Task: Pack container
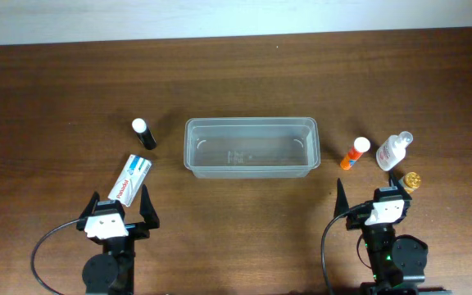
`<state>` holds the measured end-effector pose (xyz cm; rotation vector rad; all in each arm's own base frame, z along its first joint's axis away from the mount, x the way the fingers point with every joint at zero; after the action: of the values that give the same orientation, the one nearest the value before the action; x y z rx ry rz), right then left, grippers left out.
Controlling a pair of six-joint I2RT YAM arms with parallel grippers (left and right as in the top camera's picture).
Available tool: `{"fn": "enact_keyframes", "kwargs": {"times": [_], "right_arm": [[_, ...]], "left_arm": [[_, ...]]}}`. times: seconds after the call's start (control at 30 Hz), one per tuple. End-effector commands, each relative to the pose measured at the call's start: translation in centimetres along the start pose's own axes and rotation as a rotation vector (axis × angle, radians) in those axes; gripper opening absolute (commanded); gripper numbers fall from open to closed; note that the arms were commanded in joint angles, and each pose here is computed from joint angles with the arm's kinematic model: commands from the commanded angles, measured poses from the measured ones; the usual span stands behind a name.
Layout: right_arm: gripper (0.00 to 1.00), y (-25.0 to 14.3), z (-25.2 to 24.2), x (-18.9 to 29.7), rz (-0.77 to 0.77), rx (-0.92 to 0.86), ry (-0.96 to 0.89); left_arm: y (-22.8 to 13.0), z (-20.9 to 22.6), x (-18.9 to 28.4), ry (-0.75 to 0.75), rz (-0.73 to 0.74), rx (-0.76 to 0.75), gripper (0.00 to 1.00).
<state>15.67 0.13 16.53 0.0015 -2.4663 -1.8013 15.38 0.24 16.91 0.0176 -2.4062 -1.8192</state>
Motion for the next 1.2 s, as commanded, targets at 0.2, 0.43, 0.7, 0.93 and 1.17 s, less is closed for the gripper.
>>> {"fn": "enact_keyframes", "kwargs": {"times": [0.2,0.43,0.7,0.93,1.17], "right_arm": [[0.98,-0.21,-0.09,0.03,0.006,-0.005,-0.009],[0.98,-0.21,-0.09,0.03,0.006,-0.005,-0.009],[0.98,-0.21,-0.09,0.03,0.006,-0.005,-0.009],[0.98,-0.21,-0.09,0.03,0.006,-0.005,-0.009],[0.98,-0.21,-0.09,0.03,0.006,-0.005,-0.009]], "left_arm": [[-0.18,0.08,-0.04,0.005,-0.001,0.013,0.99],[-0.18,0.08,-0.04,0.005,-0.001,0.013,1.0],[-0.18,0.08,-0.04,0.005,-0.001,0.013,0.99],[-0.17,0.07,-0.04,0.005,-0.001,0.013,0.99],[-0.2,-0.73,0.0,-0.09,0.015,0.014,0.99]]}}
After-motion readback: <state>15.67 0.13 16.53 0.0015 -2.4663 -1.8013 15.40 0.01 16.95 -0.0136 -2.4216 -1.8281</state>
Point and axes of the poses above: each gripper's point midway between its finger pads, its own x axis back along the fingers, its own z axis along the line the jaws close on, y = z × x, the point moved 9 cm from there along x, back along the fingers, and after that the axes turned 12 degrees about x, right-handed, at the moved point
